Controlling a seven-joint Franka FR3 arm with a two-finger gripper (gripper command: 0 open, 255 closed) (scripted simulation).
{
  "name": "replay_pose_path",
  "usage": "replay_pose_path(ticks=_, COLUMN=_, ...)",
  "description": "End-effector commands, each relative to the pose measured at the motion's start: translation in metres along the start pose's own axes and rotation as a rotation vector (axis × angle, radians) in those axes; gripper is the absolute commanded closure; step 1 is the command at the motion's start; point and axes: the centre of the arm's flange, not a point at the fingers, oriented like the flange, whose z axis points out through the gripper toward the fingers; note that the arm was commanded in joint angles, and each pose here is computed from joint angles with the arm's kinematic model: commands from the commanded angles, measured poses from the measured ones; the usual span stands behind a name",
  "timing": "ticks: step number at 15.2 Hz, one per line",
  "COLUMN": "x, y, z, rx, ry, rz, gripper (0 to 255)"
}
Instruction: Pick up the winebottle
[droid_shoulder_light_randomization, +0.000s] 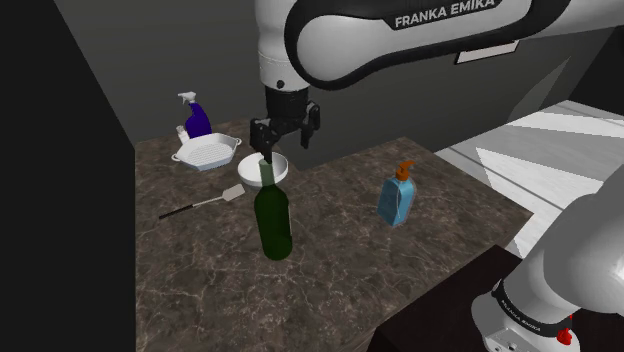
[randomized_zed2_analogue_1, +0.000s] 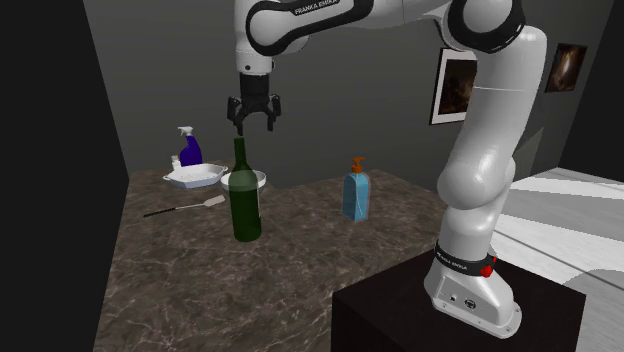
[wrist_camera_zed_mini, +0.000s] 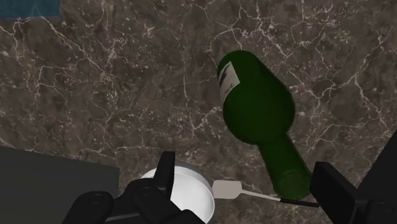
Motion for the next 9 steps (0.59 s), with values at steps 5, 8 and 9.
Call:
replay_pose_path(ticks=5, x=0.029, y=-0.041, z=0.019, rx=0.014, ry=-0.01, rz=0.04, gripper=0)
replay_pose_path(ticks=8, x=0.026, y=-0.041, z=0.034, rx=0.014, ry=-0.01, rz=0.04, gripper=0)
replay_pose_path(ticks=9, x=0.026, y=-0.041, z=0.04, rx=0.014, ry=-0.01, rz=0.04, gripper=0)
